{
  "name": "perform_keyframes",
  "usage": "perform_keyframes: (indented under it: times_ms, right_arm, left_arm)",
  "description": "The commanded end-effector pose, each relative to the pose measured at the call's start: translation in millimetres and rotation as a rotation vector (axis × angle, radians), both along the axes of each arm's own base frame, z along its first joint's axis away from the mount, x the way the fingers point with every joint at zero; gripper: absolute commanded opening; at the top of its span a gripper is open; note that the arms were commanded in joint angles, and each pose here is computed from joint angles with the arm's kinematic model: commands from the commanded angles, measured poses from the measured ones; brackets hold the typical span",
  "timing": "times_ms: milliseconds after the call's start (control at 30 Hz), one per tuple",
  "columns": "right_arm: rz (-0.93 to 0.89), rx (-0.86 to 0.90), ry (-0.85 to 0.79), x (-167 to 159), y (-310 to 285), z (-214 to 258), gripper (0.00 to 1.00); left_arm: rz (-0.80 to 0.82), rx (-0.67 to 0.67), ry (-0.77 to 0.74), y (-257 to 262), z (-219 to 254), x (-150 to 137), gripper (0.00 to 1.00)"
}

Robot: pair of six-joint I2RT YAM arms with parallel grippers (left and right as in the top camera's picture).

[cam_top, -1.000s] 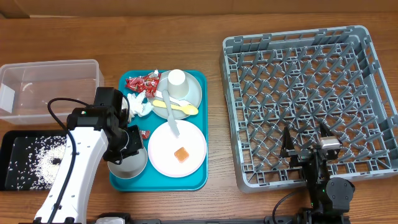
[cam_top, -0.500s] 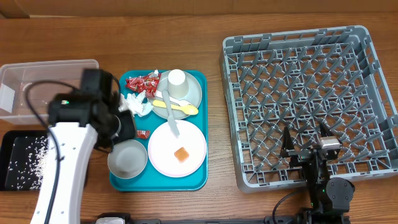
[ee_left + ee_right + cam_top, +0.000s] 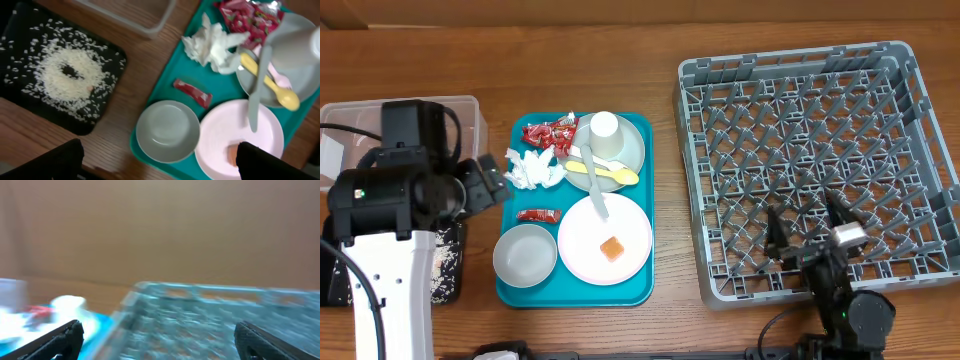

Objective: Sort waste into correct bins and load items into the dishwasher rack

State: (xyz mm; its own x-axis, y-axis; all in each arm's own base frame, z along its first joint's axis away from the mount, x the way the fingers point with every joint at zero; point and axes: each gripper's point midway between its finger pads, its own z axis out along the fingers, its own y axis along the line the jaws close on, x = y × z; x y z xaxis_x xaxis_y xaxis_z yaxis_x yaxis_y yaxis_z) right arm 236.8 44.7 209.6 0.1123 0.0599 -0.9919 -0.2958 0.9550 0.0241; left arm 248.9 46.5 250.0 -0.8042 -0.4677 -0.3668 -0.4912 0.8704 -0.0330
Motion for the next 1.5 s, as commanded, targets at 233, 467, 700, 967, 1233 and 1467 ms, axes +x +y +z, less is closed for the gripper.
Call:
perform_keyframes:
  times_ms: [233, 467, 700, 967, 1233, 1467]
  right_arm:
    - [0.778, 0.352, 0.182, -81, 94, 29, 1.00]
    - [0.827, 0.341, 0.065, -103, 96, 80, 1.00]
    - [0.763, 0.255, -0.005, -107, 93, 142, 1.00]
    - [0.504, 0.260, 0.157, -37, 68, 203, 1.00]
    - [0.539, 0.210, 0.379, 25, 94, 213, 1.00]
    - [0.435, 0.052, 0.607, 67, 178, 156, 1.00]
  left_arm:
    - [0.368, -0.103, -0.065, 53, 5, -11, 1.00]
    - [0.396, -0.093, -0.062, 60, 4, -15, 1.00]
    - [0.395, -0.096, -0.062, 60, 4, -15, 1.00]
    - [0.395, -0.096, -0.062, 60, 4, -15, 1.00]
    - [0.395, -0.096, -0.062, 60, 4, -15, 1.00]
    - [0.395, -0.096, -0.062, 60, 4, -15, 1.00]
